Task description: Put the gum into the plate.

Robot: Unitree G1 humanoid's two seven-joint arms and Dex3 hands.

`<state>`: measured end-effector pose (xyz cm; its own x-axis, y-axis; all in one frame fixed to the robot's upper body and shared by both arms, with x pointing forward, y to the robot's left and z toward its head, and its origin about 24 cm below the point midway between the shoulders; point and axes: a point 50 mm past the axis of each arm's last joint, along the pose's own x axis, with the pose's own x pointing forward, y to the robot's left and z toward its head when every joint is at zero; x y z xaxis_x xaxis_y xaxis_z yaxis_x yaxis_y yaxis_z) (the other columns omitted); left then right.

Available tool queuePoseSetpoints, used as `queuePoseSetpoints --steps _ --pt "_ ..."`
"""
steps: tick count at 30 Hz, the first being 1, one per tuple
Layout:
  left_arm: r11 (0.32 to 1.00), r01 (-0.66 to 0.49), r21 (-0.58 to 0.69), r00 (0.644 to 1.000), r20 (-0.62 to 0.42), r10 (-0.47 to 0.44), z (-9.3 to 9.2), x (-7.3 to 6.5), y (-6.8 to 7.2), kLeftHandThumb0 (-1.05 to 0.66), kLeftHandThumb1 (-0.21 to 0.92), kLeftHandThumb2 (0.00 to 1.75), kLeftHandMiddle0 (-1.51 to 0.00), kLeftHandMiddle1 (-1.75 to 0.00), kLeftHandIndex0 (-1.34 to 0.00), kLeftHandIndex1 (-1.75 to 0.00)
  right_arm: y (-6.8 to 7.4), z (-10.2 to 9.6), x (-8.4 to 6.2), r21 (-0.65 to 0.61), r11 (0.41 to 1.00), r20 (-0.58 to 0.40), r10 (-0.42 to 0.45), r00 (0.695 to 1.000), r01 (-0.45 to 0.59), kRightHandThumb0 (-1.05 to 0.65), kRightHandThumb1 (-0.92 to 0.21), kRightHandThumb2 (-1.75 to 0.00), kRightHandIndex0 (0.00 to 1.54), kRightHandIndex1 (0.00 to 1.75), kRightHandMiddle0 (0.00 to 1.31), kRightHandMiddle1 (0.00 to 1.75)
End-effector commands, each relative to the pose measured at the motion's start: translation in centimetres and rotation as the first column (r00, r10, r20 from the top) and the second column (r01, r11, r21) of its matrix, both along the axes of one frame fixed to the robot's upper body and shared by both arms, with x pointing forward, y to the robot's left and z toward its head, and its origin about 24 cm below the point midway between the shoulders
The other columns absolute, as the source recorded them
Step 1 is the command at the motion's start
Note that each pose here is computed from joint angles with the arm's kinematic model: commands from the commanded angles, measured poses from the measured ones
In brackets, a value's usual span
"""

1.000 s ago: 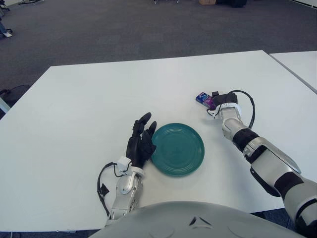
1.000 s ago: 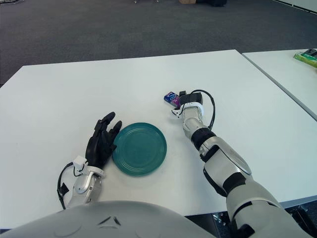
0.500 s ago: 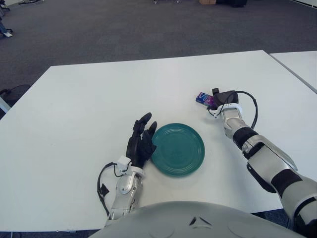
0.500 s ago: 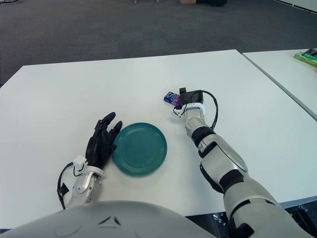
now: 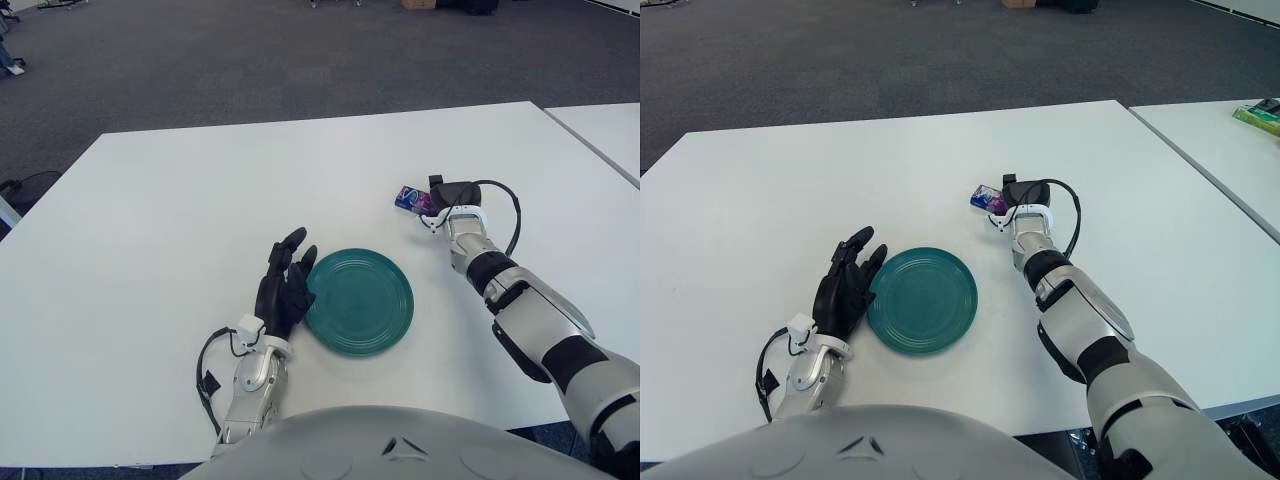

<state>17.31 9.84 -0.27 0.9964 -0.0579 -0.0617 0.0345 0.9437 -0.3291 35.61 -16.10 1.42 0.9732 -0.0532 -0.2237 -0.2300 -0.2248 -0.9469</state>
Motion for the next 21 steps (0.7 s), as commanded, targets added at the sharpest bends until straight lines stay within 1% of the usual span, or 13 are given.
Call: queuePoseSetpoints --steps 1,14,21 --pt "0.998 -0.025 -0.057 0.999 -0.044 0.022 -0.39 -0.35 -1.08 -0.91 0.92 0.93 -0.56 -0.01 -0.19 -0.76 0.35 -0.69 -0.33 0.036 0.999 -0.045 -0.008 0.999 0.01 -0.46 -0.92 -0.72 0.75 1.75 0.57 1.74" --pt "0.998 -0.03 -0.05 0.999 -0.043 0.028 -0.39 -0.28 -1.01 -0.92 0.92 0.92 -0.57 -0.01 -0.21 -0.77 0.44 -0.7 -0.33 0.055 0.998 -0.036 -0.007 0.999 0.009 -0.46 -0.92 -0.74 0.79 1.75 0.58 1.75" --pt "0.998 -0.019 -0.054 0.999 -0.044 0.017 -0.43 -0.33 -1.0 -0.93 0.92 0.92 -0.56 -0.01 -0.21 -0.77 0.56 -0.17 0.02 0.067 0.998 -0.008 0.003 1.0 -0.002 -0.47 -0.92 -0.75 0.77 1.75 0.58 1.75"
